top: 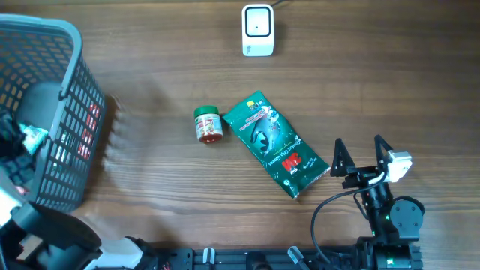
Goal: Scan the item barcode
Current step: 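Reach the left gripper into the basket and grasp the pale green tissue pack, then carry the tissue pack with the left gripper and place it on the table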
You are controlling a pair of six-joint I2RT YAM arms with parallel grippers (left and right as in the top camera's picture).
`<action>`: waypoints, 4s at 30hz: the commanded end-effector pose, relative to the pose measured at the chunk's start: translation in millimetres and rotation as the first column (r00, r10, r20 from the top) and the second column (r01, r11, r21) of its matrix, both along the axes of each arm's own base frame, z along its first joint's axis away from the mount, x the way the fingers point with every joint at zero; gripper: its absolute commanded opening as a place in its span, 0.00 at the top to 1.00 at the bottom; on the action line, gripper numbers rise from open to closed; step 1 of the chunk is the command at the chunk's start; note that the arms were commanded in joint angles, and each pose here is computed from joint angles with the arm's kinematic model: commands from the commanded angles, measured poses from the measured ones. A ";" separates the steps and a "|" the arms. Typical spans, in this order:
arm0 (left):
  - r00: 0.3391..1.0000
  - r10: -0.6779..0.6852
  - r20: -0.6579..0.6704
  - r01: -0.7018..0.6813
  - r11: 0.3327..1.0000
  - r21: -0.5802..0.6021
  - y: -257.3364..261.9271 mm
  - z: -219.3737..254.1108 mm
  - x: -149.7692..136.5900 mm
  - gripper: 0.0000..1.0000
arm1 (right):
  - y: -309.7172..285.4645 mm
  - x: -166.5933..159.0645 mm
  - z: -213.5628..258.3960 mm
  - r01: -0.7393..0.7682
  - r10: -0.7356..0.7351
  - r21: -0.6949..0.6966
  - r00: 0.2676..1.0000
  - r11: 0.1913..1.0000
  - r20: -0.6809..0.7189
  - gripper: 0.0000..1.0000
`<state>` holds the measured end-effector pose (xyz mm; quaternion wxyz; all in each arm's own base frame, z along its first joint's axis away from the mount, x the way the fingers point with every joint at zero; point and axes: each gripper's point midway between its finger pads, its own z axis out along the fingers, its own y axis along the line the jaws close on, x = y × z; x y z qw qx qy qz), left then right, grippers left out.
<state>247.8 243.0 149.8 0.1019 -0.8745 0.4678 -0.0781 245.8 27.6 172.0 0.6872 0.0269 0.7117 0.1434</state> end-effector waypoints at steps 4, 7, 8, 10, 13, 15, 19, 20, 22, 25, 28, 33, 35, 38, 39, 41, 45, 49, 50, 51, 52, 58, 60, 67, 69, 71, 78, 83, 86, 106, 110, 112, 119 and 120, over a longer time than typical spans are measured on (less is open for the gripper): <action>0.938 0.335 -0.092 -0.331 0.942 0.057 -15.2 -61.7 -5.9 0.00 | 0.4 -0.3 2.2 -0.002 0.002 0.004 1.000 1.000 0.010 0.00; 0.946 0.319 -0.060 -0.314 0.946 0.076 -9.9 -77.4 9.8 0.00 | 0.4 -0.3 2.2 -0.002 0.002 0.004 1.000 1.000 0.010 0.00; 0.945 0.318 -0.072 -0.313 0.947 0.071 -9.1 -84.3 11.0 0.00 | 0.4 -0.3 2.2 -0.002 0.002 0.004 1.000 1.000 0.010 0.00; 0.943 0.315 -0.106 -0.311 0.949 0.058 -9.8 -98.0 10.4 0.00 | 0.3 -0.3 2.2 -0.002 0.001 0.005 1.000 1.000 0.010 0.00; 0.946 0.267 -0.181 -0.267 0.963 0.028 -13.3 -125.2 7.3 0.01 | 0.4 -0.3 2.2 -0.002 0.002 0.005 1.000 1.000 0.010 0.00; 0.959 0.195 -0.205 -0.200 0.980 -0.002 -18.0 -135.0 7.7 0.44 | 0.4 -0.3 2.2 -0.002 0.002 0.005 1.000 1.000 0.010 0.01; 0.992 -0.076 -0.102 0.085 0.992 0.089 2.3 -109.1 36.1 0.84 | 0.4 -0.3 2.2 -0.002 0.002 0.004 1.000 1.000 0.010 0.00; 0.988 -0.134 -0.073 0.142 0.981 0.128 9.5 -93.2 44.6 0.85 | 0.4 -0.3 2.2 -0.002 0.002 0.005 1.000 1.000 0.010 0.00; 0.970 -0.243 0.017 0.233 0.945 0.230 23.5 -42.3 65.0 0.87 | 0.4 -0.3 2.2 -0.002 0.002 0.004 1.000 1.000 0.010 0.00; 0.937 -0.301 0.178 0.215 0.898 0.383 31.0 69.4 75.0 0.89 | 0.4 -0.3 2.2 -0.002 0.002 0.005 1.000 1.000 0.010 0.00; 0.839 -0.399 0.370 0.157 0.829 0.537 0.0 198.4 63.0 0.88 | 0.4 -0.3 2.2 -0.002 0.002 0.004 1.000 1.000 0.010 0.00; 0.626 -0.639 0.447 0.361 0.746 0.559 -129.7 244.9 57.6 0.89 | 0.4 -0.3 2.2 -0.002 0.002 0.005 1.000 1.000 0.010 0.00; 0.525 -0.769 0.364 0.574 0.636 0.516 -198.7 216.9 66.7 0.91 | 0.4 -0.3 2.2 -0.002 0.002 0.005 1.000 1.000 0.010 0.00; 0.375 -0.912 0.169 0.799 0.410 0.440 -288.8 153.9 84.8 0.87 | 0.4 -0.3 2.2 -0.002 0.002 0.004 1.000 1.000 0.010 0.00; 0.325 -0.937 0.127 0.843 0.348 0.411 -311.1 136.6 88.2 0.87 | 0.3 -0.3 2.2 -0.002 0.001 0.005 1.000 1.000 0.010 0.00; 0.193 -0.981 0.019 0.933 0.189 0.305 -369.1 83.2 94.3 0.87 | 0.4 -0.3 2.2 -0.002 0.002 0.005 1.000 1.000 0.010 0.00; -0.020 -0.995 -0.093 0.992 -0.031 0.120 -456.9 -18.7 93.8 0.87 | 0.4 -0.3 2.2 -0.002 0.002 0.004 1.000 1.000 0.010 0.00; -0.095 -0.989 -0.116 0.995 -0.092 -0.035 -501.3 -90.7 72.5 0.65 | 0.4 -0.3 2.2 -0.002 0.002 0.005 1.000 1.000 0.010 0.01; -0.099 -0.989 -0.108 0.995 -0.095 -0.043 -503.2 -91.8 71.1 0.48 | 0.4 -0.3 2.2 -0.002 0.002 0.005 1.000 1.000 0.010 0.00; -0.124 -0.988 -0.095 0.992 -0.122 -0.021 -503.5 -82.8 76.8 0.27 | 0.4 -0.3 2.2 -0.002 0.002 0.005 1.000 1.000 0.010 0.00; -0.151 -0.985 -0.085 0.988 -0.153 0.022 -499.5 -61.1 89.8 0.07 | 0.4 -0.3 2.2 -0.002 0.002 0.005 1.000 1.000 0.010 0.00; 0.130 -0.967 -0.218 0.877 0.009 0.480 -360.4 166.7 178.6 0.00 | 0.3 -0.3 2.2 -0.002 0.001 0.005 1.000 1.000 0.010 0.00; 0.426 -0.847 -0.317 0.777 0.163 0.608 -255.8 222.7 171.9 0.00 | 0.4 -0.3 2.2 -0.002 0.002 0.004 1.000 1.000 0.010 0.00; 0.911 -0.378 -0.162 0.411 0.849 0.332 -40.3 161.2 81.7 0.00 | 0.4 -0.3 2.2 -0.002 0.002 0.004 1.000 1.000 0.010 0.00; 0.958 -0.209 -0.198 0.256 0.933 0.252 0.7 133.6 45.2 0.00 | 0.4 -0.3 2.2 -0.002 0.002 0.005 1.000 1.000 0.010 0.00; 0.956 -0.149 -0.252 0.201 0.960 0.193 20.2 104.8 24.3 0.00 | 0.3 -0.3 2.2 -0.002 0.001 0.005 1.000 1.000 0.010 0.00; 0.924 -0.124 -0.361 0.192 0.969 0.159 40.2 -51.7 19.7 0.00 | 0.4 -0.3 2.2 -0.002 0.002 0.005 1.000 1.000 0.010 0.00; 0.953 -0.066 -0.295 0.136 0.965 0.223 46.6 -94.0 27.4 0.00 | 0.4 -0.3 2.2 -0.002 0.002 0.005 1.000 1.000 0.010 0.00; 0.966 -0.048 -0.255 0.117 0.957 0.264 56.8 -99.0 33.7 0.00 | 0.4 -0.3 2.2 -0.002 0.002 0.005 1.000 1.000 0.010 0.00; 0.949 -0.297 0.105 0.226 0.874 0.430 47.3 42.7 89.6 0.96 | 0.4 -0.3 2.2 -0.002 0.002 0.005 1.000 1.000 0.010 0.00; 0.694 -0.563 0.449 0.180 0.740 0.648 -38.6 224.8 86.1 0.96 | 0.4 -0.3 2.2 -0.002 0.002 0.005 1.000 1.000 0.010 0.00; 0.519 -0.705 0.484 0.244 0.665 0.706 -106.9 266.8 79.8 0.96 | 0.4 -0.3 2.2 -0.002 0.002 0.005 1.000 1.000 0.010 0.00; -0.125 -0.991 0.042 0.724 -0.063 0.687 -407.8 161.7 73.9 0.96 | 0.4 -0.3 2.2 -0.002 0.002 0.004 1.000 1.000 0.010 0.00; -0.185 -0.983 -0.008 0.744 -0.146 0.651 -440.5 134.6 74.1 0.96 | 0.4 -0.3 2.2 -0.002 0.002 0.004 1.000 1.000 0.010 0.00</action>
